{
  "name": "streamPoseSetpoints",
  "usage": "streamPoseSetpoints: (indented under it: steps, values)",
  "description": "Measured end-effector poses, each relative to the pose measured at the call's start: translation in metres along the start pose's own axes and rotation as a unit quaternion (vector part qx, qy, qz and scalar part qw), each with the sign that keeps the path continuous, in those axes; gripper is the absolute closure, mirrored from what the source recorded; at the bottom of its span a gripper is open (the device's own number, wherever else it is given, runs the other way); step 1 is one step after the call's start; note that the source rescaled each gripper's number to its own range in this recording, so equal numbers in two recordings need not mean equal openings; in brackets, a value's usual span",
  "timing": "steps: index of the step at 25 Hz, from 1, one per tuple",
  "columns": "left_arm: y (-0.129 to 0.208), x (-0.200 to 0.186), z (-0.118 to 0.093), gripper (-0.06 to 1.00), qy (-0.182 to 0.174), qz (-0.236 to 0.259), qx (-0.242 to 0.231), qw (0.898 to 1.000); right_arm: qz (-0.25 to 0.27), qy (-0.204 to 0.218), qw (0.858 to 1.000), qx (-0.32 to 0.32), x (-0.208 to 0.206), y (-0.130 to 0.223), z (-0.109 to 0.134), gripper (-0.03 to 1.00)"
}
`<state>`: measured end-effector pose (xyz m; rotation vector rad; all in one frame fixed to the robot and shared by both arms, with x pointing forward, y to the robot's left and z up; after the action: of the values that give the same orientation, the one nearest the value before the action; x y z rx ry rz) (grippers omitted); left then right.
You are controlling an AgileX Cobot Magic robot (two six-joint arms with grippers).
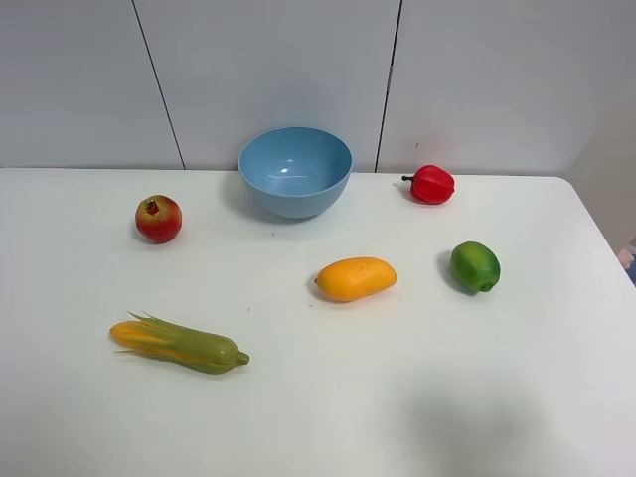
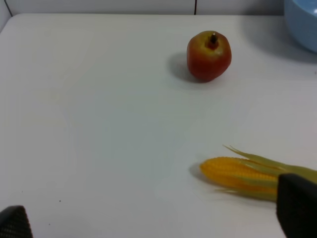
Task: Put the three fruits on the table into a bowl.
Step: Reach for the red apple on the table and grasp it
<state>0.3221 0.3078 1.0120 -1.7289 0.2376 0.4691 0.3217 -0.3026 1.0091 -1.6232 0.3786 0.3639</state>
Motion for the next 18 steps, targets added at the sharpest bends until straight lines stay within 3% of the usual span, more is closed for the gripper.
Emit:
streamPoseSetpoints:
  steps: [18]
  values:
    - [0.0000, 0.0000, 0.0000, -0.06, 0.000, 0.000, 0.000, 1.000, 0.000, 0.000, 1.000, 0.000, 0.0000, 0.0000, 0.0000, -0.03]
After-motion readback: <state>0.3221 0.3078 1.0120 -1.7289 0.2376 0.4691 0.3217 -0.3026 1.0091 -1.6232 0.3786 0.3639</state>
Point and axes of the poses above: a point on each arm's last joint axis where the gripper is mounted, x pointing out along that axis toward the gripper, z along the wrist's bending axis when the last joint is at zero, y = z × x, the point moved 10 cm from there along x, pointing out along that axis toward the gripper, and after that the axes turned 8 degrees about -x, right-handed, at the moved point
